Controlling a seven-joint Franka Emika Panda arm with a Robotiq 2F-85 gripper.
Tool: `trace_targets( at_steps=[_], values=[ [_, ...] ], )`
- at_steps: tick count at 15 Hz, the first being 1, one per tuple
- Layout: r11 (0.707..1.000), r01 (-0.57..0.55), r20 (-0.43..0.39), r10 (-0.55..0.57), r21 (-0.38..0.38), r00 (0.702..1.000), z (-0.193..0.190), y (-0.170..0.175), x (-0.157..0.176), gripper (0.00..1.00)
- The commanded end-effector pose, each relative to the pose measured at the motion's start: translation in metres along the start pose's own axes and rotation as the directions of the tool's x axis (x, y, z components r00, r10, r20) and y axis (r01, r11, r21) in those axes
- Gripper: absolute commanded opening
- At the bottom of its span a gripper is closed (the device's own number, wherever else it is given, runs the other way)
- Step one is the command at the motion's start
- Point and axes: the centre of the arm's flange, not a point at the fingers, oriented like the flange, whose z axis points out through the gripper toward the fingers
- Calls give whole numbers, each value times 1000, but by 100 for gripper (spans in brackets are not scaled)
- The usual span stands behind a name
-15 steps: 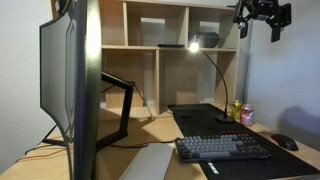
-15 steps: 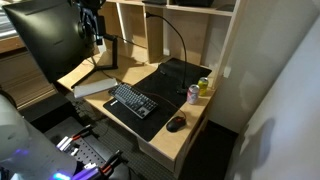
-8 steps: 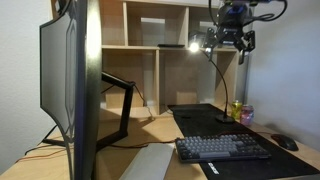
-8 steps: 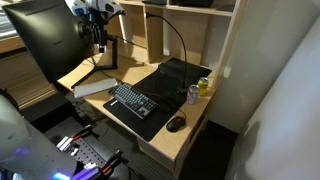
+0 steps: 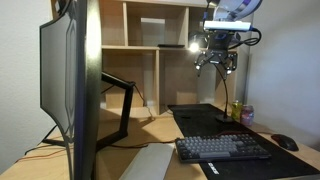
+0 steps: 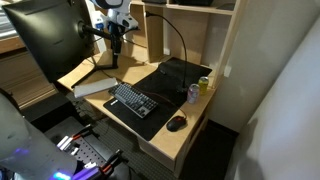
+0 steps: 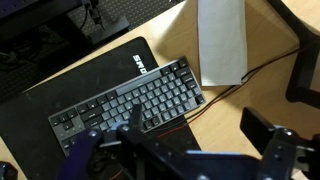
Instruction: Switch off the black lamp on the table.
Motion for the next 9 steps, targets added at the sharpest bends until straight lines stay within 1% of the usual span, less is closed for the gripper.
trace_targets(
  at_steps=[1,3,5,7,8,9],
  values=[
    [989,-144,30,144,-28,989,30,0,33,100],
    [967,-254,68,252,28,965,52,10,75,100],
    [935,-344,92,336,82,937,66,27,113,100],
    [893,-425,119,410,151,904,71,44,150,100],
    [868,-461,157,437,182,886,66,48,159,100],
    [900,-418,114,406,124,907,77,52,129,100]
  ],
)
